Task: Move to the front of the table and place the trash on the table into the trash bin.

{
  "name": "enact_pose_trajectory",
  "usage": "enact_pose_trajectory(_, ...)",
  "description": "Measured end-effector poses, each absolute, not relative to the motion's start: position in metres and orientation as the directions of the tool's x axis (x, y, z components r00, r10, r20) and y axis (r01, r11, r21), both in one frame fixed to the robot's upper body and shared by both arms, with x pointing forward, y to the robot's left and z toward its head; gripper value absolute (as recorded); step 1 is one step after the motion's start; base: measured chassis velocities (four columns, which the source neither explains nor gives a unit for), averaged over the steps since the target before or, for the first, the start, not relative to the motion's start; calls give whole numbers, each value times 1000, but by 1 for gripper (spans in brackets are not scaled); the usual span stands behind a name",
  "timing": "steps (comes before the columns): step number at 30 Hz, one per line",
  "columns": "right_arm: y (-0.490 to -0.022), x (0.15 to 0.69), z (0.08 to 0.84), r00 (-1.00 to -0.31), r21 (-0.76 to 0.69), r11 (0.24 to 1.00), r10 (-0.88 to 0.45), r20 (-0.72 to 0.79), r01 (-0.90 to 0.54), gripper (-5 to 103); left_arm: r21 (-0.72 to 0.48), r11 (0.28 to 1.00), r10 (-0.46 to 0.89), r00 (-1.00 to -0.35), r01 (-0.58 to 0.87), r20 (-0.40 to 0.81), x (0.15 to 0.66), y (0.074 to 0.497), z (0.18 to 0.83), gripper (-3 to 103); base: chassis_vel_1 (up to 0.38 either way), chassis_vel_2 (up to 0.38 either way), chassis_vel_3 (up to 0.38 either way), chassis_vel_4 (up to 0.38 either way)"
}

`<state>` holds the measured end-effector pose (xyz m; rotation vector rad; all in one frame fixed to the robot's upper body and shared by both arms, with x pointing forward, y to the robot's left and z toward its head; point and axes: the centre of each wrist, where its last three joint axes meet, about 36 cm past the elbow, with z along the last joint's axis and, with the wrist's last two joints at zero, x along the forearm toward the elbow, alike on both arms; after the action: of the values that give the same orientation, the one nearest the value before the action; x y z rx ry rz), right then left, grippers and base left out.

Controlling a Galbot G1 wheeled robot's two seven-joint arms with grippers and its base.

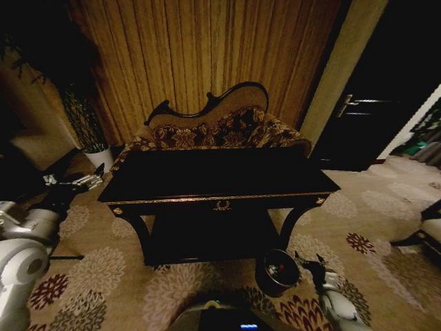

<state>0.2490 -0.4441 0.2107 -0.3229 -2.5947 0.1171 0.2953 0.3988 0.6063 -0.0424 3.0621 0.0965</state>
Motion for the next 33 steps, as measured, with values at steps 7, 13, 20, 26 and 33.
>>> enact_pose_trajectory(7,-446,250,214,-844,-139,971,238,480,195,100,63,998,-21,-996,-27,-81,295,399,607,100,0,0,0,0)
enact_pose_trajectory(13,-449,259,239,-889,-135,971,234,394,196,100,61,998,-26,-996,-31,-83,294,400,606,100,0,0,0,0)
enact_pose_trajectory(20,-418,284,343,-973,-56,988,154,171,146,100,50,998,-32,-995,-36,-92,293,400,605,100,0,0,0,0)
enact_pose_trajectory(26,-374,283,422,-995,-12,999,42,88,42,100,47,998,-36,-995,-40,-89,287,397,605,100,0,0,0,0)
enact_pose_trajectory(33,-329,286,497,-998,46,999,-29,53,-27,100,34,997,-62,-996,-65,-69,278,392,600,100,0,0,0,0)
